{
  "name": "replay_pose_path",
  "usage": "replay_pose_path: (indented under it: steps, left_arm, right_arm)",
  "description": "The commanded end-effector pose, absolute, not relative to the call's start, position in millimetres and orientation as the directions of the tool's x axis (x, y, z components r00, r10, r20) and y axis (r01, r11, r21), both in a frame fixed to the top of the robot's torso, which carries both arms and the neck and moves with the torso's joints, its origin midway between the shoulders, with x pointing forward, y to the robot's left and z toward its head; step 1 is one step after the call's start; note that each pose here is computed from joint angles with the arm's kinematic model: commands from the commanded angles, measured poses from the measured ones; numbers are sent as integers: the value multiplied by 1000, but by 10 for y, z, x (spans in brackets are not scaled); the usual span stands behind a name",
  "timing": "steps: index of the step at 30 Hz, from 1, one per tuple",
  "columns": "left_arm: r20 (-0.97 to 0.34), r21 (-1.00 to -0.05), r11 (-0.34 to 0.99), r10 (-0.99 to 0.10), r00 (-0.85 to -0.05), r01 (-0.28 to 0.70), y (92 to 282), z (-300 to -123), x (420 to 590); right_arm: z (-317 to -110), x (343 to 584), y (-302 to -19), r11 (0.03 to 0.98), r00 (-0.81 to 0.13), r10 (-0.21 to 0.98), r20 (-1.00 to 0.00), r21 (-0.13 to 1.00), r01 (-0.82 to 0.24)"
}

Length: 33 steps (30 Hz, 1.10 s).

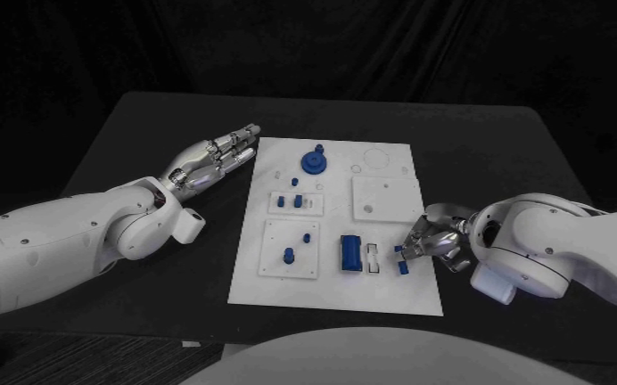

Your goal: Assemble the parts on the task board

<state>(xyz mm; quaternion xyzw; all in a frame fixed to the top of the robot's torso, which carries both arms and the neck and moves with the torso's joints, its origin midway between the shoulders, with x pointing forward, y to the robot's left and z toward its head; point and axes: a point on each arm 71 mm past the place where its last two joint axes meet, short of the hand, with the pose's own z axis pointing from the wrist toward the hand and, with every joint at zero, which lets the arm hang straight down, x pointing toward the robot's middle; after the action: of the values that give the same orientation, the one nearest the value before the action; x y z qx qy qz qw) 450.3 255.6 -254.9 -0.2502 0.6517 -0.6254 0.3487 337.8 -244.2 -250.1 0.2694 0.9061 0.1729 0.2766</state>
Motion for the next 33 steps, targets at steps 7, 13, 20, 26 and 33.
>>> replay_pose_path:
  steps: [7, 13, 20, 26, 33]
  left_arm:
    - [-132, -991, 80, -754, -644, 110, 2519, -2549, 4497]
    - [-130, -991, 79, -752, -646, 108, 2514, -2551, 4498]
    - [-130, -991, 78, -751, -647, 108, 2511, -2551, 4500]
    - [-129, -991, 78, -750, -648, 108, 2509, -2552, 4502]
    - [-128, -991, 77, -749, -651, 106, 2506, -2555, 4503]
  right_arm:
    - [-2566, 3400, -2374, 680, -645, 716, -267, 474, 560]
    - [-2589, 3431, -2338, 675, -641, 721, -262, 470, 568]
    - [-2617, 3468, -2338, 672, -634, 726, -266, 467, 574]
    - [-2648, 3480, -2325, 669, -629, 730, -267, 467, 579]
    - [-2661, 3477, -2289, 668, -630, 730, -266, 472, 576]
